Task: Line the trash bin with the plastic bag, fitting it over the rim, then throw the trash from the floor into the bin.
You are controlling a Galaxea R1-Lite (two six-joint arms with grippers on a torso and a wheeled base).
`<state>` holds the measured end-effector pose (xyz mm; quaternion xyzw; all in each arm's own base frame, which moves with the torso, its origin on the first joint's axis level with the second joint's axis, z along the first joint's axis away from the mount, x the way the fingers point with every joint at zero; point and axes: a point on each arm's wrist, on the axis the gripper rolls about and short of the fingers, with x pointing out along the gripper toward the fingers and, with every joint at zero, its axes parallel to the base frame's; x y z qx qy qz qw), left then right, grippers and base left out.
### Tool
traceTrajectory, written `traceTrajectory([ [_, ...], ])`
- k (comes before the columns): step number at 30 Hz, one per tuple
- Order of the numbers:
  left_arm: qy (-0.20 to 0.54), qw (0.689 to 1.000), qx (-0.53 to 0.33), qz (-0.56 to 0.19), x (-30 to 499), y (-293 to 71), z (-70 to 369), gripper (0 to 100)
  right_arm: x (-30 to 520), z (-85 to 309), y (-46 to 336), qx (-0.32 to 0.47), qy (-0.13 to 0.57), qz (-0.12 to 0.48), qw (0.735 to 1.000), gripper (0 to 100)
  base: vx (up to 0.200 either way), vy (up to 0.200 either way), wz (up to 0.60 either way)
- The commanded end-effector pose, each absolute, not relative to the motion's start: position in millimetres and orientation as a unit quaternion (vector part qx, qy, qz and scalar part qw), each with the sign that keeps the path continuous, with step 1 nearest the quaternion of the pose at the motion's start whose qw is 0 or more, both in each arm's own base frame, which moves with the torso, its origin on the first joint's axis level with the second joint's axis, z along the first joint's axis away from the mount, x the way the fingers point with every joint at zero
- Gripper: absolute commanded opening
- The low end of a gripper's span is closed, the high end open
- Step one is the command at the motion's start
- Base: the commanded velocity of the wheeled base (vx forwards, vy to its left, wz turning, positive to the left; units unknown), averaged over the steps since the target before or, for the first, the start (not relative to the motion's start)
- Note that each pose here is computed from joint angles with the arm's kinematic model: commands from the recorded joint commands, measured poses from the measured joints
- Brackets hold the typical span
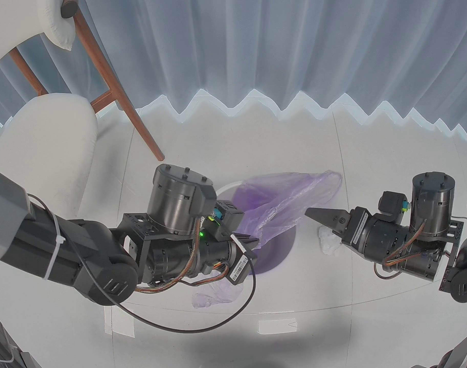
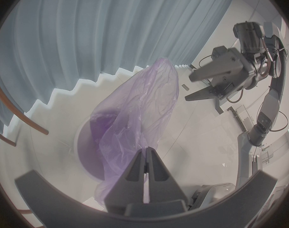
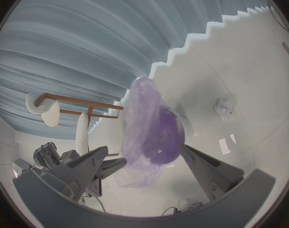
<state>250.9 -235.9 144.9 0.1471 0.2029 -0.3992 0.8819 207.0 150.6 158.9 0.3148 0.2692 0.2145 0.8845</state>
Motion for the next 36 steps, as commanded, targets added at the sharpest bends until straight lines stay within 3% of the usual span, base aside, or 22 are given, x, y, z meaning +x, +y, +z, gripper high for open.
traceTrajectory([
  [1, 0.202, 0.882, 0.147, -0.399, 249, -237, 145, 0, 211, 158, 163, 0.312, 0.274, 0.222, 0.882, 100, 0.0, 0.0, 0.0],
  [10, 0.192, 0.891, 0.143, -0.387, 257, -235, 151, 0, 233, 138, 177, 0.3, 0.277, 0.174, 0.896, 100, 0.0, 0.0, 0.0],
  [31, 0.186, 0.894, 0.139, -0.383, 258, -234, 155, 0, 264, 108, 182, 0.293, 0.276, 0.138, 0.905, 100, 0.0, 0.0, 0.0],
  [32, 0.186, 0.894, 0.139, -0.383, 258, -234, 155, 0, 265, 108, 182, 0.293, 0.275, 0.138, 0.905, 0, 0.0, 0.0, 0.0],
  [36, 0.185, 0.894, 0.14, -0.383, 258, -234, 155, 0, 278, 109, 191, 0.297, 0.264, 0.141, 0.907, 0, 0.0, 0.0, 0.0],
])
